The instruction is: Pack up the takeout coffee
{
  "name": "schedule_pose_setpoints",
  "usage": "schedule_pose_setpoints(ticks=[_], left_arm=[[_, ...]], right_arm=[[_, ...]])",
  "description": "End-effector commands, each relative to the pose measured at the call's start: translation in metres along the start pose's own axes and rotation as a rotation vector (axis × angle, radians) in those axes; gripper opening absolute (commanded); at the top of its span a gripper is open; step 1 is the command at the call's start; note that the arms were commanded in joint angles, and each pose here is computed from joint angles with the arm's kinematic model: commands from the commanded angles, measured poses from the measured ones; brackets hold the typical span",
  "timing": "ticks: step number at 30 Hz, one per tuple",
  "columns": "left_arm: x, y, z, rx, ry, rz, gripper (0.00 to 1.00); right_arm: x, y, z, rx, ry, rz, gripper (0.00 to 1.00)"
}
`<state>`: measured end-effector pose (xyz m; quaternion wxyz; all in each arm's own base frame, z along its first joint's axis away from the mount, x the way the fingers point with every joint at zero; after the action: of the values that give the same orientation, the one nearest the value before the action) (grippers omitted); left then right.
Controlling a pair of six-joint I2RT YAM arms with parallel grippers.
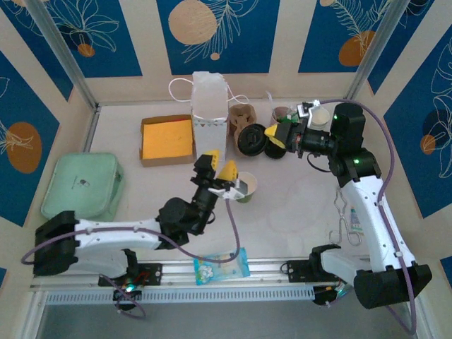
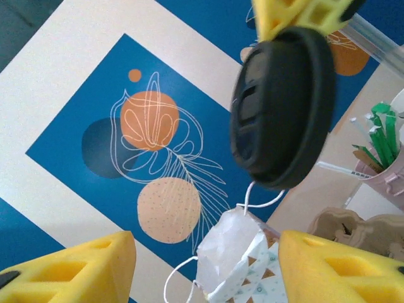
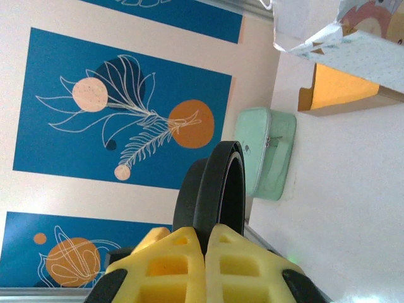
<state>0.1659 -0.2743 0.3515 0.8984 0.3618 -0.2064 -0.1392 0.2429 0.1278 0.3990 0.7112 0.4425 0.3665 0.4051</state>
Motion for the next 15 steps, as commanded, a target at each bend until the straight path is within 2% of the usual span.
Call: schedule_pose_setpoints(ticks=[1,7,15], left_arm=[[0.001,0.01,-0.016,-0.184,0.095,-0.116,0.61],[0.002,0.03,-0.052,-0.557,0.279,-0.364,0.61],[0.001,0.015,-0.09,-1.06,0.452,-0.607,0.62]], right_arm=[[-0.006,-0.007,-0.005,0.023,0.003,0.003,0.06],[-0.011,-0.037,-0.011,0.078,-0.026,-0.025,0.06],[-0.008,-0.075,-0.028,0.128,-0.02,-0.053,0.07]])
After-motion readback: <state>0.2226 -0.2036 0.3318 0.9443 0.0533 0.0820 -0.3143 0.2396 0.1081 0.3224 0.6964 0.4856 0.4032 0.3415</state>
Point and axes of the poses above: each hand's point on the last joint's axis, 136 mm out from that joint toward the fingers, its own x axis out along the fingers, its own y axis along the line the jaws close on, z = x × y, the point moved 6 cm from there along -x, back along the fingers, and after that the axes turned 4 degrees about -x, right-handed, at the moved point
